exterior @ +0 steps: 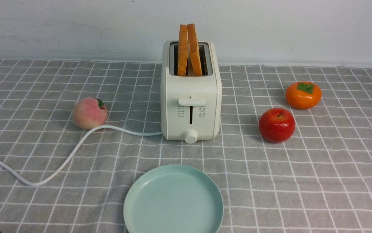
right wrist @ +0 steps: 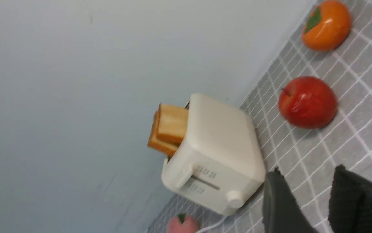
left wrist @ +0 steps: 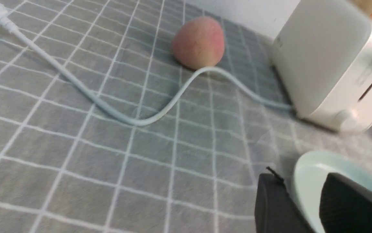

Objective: Take toasted bread from bread machine on grey coffee table place on plate.
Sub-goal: 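Reach for a toast slice standing in the toaster with the left gripper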

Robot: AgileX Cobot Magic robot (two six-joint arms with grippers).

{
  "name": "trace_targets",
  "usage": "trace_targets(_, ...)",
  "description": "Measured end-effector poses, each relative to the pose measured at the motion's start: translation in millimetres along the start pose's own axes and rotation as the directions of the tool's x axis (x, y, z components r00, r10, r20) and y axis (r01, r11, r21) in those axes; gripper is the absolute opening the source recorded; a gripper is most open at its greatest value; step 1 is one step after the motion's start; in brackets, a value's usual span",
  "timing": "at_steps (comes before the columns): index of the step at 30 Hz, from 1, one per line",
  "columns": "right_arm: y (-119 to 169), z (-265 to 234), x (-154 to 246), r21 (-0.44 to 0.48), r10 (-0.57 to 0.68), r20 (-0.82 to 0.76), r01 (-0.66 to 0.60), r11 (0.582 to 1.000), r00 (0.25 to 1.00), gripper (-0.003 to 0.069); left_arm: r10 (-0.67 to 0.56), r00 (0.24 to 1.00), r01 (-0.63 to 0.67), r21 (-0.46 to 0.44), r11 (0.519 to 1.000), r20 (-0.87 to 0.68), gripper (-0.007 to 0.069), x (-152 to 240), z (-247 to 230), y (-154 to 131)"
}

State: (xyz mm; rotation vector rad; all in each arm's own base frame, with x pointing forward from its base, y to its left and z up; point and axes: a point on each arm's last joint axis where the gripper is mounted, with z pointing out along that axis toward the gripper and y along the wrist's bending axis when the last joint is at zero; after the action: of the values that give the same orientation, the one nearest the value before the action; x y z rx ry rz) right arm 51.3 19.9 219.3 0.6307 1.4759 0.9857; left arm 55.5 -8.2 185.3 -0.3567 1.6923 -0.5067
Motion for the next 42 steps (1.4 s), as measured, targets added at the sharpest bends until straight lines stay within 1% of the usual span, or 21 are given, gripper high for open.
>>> trace_targets(2,19.6,-3.4,-4.0,-0.067,-0.089,-0.031,0.087,0.994,0.996,0.0239,-0.081,0.995,0.079,0.040,0.996,0.055,0.0216,-5.3,-0.2,-3.3)
trace_targets(4,53.0,-11.7,-16.0,-0.164,-0.236,-0.005,0.232,0.959,0.972,0.0236,-0.169,0.979,0.160,0.085,0.983,0.110,0.0217,-11.2,-0.9,-6.0)
trace_targets(6,88.3,-19.5,-32.2,-0.225,-0.372,0.054,0.374,0.900,0.927,0.0203,-0.272,0.944,0.247,0.148,0.958,0.185,0.0217,-19.8,-2.6,-8.6)
trace_targets(8,125.2,-21.3,-48.7,-0.260,-0.498,0.071,0.498,0.827,0.864,0.0120,-0.371,0.889,0.316,0.226,0.921,0.269,0.0199,-30.9,-6.0,-10.9)
trace_targets(9,129.1,-23.3,-49.7,-0.270,-0.505,0.077,0.505,0.820,0.860,0.0120,-0.382,0.882,0.324,0.235,0.916,0.274,0.0195,-32.7,-6.7,-11.8)
trace_targets(10,154.3,-17.6,-60.8,-0.286,-0.595,0.036,0.578,0.764,0.803,0.0041,-0.418,0.859,0.341,0.277,0.898,0.297,0.0144,-42.7,-10.8,-17.3)
trace_targets(11,164.9,-11.2,-65.4,-0.295,-0.635,-0.017,0.603,0.741,0.773,0.0001,-0.423,0.850,0.332,0.304,0.893,0.313,0.0098,-52.4,-15.2,-23.5)
trace_targets(13,178.5,6.2,-73.0,-0.299,-0.676,-0.155,0.618,0.727,0.720,-0.0015,-0.398,0.847,0.272,0.356,0.894,0.351,0.0001,-77.7,-29.1,-41.2)
trace_targets(16,179.0,35.7,-82.0,-0.235,-0.663,-0.374,0.626,0.744,0.648,-0.0011,-0.311,0.881,0.179,0.357,0.917,0.356,-0.0014,-119.9,-52.0,-72.5)
trace_targets(19,164.2,63.3,-90.1,-0.101,-0.583,-0.558,0.650,0.753,0.590,-0.0001,-0.203,0.958,0.159,0.217,0.963,0.201,-0.0014,-146.7,-52.8,-93.3)
trace_targets(21,150.8,77.0,-93.6,0.004,-0.499,-0.654,0.662,0.750,0.569,0.0006,-0.126,0.992,0.125,0.066,0.990,0.023,-0.0014,-162.1,-41.1,-103.5)
trace_targets(23,132.1,87.7,-97.4,0.147,-0.387,-0.731,0.684,0.715,0.562,0.0018,-0.067,0.975,0.048,-0.096,0.994,-0.213,-0.0014,-167.9,-21.4,-107.0)
trace_targets(26,113.3,96.0,-99.7,0.275,-0.259,-0.791,0.702,0.657,0.553,0.0032,-0.027,0.878,-0.084,-0.210,0.974,-0.478,-0.0014,-167.4,13.1,-106.7)
trace_targets(27,112.9,95.6,-99.9,0.280,-0.256,-0.793,0.703,0.654,0.554,0.0032,-0.024,0.871,-0.093,-0.213,0.973,-0.491,-0.0014,-167.2,15.8,-106.5)
trace_targets(28,108.1,97.4,-99.8,0.303,-0.221,-0.810,0.710,0.636,0.544,0.0035,-0.015,0.810,-0.132,-0.207,0.969,-0.587,-0.0014,-163.0,39.5,-106.9)
trace_targets(29,107.8,97.3,-99.7,0.305,-0.216,-0.812,0.710,0.635,0.542,0.0036,-0.012,0.804,-0.138,-0.207,0.968,-0.594,-0.0014,-162.6,42.1,-106.6)
trace_targets(30,106.7,97.9,-99.9,0.310,-0.209,-0.816,0.713,0.630,0.539,0.0037,-0.011,0.758,-0.130,-0.169,0.977,-0.652,-0.0014,-157.6,62.3,-109.5)
trace_targets(32,106.4,98.1,-100.0,0.312,-0.208,-0.816,0.713,0.628,0.540,0.0039,-0.016,0.728,-0.110,-0.140,0.984,-0.686,-0.0014,-154.1,76.7,-112.7)
trace_targets(34,107.0,98.5,-100.5,0.315,-0.211,-0.812,0.711,0.629,0.545,0.0041,0.042,0.677,-0.090,-0.026,0.996,-0.735,-0.0014,-148.3,106.7,-127.0)
trace_targets(39,107.8,100.2,-100.9,0.315,-0.221,-0.800,0.704,0.637,0.558,0.0048,0.191,0.689,-0.122,0.148,0.981,-0.699,-0.0014,-146.9,151.1,-165.4)
trace_targets(42,109.3,101.3,-100.0,0.311,-0.221,-0.793,0.689,0.654,0.568,0.0052,0.228,0.724,-0.135,0.190,0.972,-0.651,-0.0014,-148.3,178.9,-182.9)
